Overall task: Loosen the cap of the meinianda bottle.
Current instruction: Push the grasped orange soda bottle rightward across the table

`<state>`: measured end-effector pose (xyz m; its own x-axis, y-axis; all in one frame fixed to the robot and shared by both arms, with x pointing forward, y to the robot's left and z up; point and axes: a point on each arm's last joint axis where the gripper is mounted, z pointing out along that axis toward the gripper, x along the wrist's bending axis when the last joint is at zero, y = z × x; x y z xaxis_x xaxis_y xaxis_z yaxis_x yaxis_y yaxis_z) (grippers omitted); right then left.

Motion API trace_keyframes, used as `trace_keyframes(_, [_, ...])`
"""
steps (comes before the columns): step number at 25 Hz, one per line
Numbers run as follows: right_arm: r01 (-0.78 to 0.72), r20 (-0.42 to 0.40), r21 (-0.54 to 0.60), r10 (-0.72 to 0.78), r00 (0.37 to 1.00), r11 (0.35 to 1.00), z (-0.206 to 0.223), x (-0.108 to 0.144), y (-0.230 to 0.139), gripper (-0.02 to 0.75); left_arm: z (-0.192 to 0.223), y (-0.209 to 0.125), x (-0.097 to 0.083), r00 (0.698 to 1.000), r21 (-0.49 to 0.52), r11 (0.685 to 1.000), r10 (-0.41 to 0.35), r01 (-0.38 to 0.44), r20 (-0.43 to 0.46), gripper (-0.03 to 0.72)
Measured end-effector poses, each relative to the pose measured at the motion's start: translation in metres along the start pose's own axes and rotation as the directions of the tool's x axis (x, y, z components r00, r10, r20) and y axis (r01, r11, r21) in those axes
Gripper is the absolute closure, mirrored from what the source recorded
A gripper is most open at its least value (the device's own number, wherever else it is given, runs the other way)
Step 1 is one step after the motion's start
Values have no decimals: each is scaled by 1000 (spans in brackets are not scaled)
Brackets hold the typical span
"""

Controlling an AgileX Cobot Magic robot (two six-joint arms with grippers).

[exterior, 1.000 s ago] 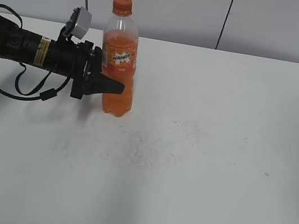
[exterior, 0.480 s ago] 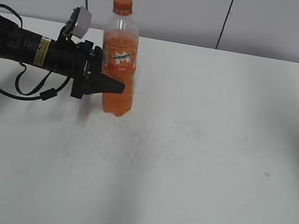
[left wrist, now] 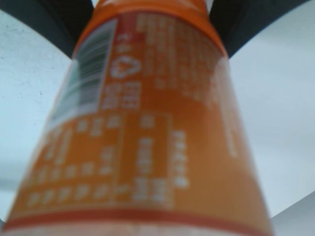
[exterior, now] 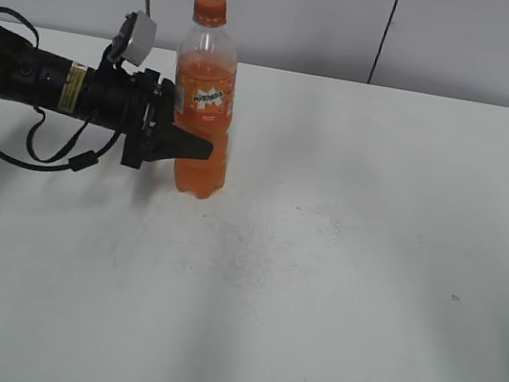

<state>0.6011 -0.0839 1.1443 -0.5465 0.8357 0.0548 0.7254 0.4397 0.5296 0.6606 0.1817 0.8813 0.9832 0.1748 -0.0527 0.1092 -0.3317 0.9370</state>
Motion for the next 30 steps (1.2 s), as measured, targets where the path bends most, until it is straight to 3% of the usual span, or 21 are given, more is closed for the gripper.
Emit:
trace_keyframes(6, [22,-99,-52,-27,995,998,33,41,29,335,5,2,-1,1000,0,1000,2,-2,1,288])
trace_keyframes(18, [7,-118,-39,-12,993,999,52,43,33,335,26,9,-10,1000,3,1000,16,-16,21,288])
trace_keyframes(24, [28,-70,-49,-31,997,998,47,30,34,335,46,16,-19,999,-4,1000,16,-16,29,288])
trace_keyframes(30, [-22,0,-31,22,1000,999,13,-20,16,335,76,25,-34,999,-12,1000,13,-13,44,288])
